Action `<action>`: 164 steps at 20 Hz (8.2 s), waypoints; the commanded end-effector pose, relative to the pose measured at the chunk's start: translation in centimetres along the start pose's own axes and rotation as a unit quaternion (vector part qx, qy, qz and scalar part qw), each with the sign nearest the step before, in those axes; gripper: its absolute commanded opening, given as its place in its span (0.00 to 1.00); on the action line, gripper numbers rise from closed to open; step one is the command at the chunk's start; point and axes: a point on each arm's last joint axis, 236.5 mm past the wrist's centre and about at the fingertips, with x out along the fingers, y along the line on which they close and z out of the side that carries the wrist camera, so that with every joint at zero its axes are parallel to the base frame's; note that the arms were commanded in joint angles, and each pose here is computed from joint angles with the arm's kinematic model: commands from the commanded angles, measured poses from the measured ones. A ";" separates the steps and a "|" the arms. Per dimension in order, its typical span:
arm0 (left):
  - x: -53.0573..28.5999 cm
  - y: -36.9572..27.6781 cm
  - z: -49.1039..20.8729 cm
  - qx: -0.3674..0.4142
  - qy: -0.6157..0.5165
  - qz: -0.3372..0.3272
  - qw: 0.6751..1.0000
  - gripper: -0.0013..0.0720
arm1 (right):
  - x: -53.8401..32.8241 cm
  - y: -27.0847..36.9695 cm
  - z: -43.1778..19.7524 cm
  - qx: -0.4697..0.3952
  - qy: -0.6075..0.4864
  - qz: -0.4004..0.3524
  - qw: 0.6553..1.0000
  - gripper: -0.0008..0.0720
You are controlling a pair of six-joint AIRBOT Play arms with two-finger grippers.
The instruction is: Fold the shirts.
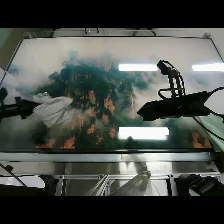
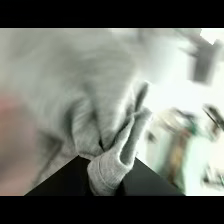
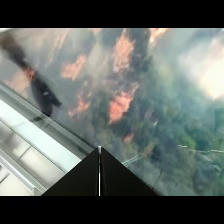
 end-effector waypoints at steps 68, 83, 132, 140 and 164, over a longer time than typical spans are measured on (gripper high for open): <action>8.8 -28.5 -7.5 0.368 0.183 0.138 0.901 0.99 | -11.0 -8.2 13.5 -0.070 -0.127 -0.079 0.986 0.66; 6.0 -3.6 -17.2 0.022 0.319 0.199 0.926 0.99 | 8.2 -17.3 -3.0 0.078 0.093 0.010 0.993 0.72; 2.6 -26.5 -10.3 0.307 0.109 0.088 0.941 0.05 | -16.0 -3.0 10.1 -0.015 -0.240 0.133 0.961 0.03; 13.9 -10.1 -10.9 0.182 0.237 0.102 0.949 0.33 | -0.3 -17.0 2.6 0.199 -0.153 0.111 0.962 0.29; 17.6 -3.3 -9.3 0.116 0.235 0.127 0.957 0.97 | 10.5 -20.0 -11.0 0.315 0.078 0.088 0.942 0.60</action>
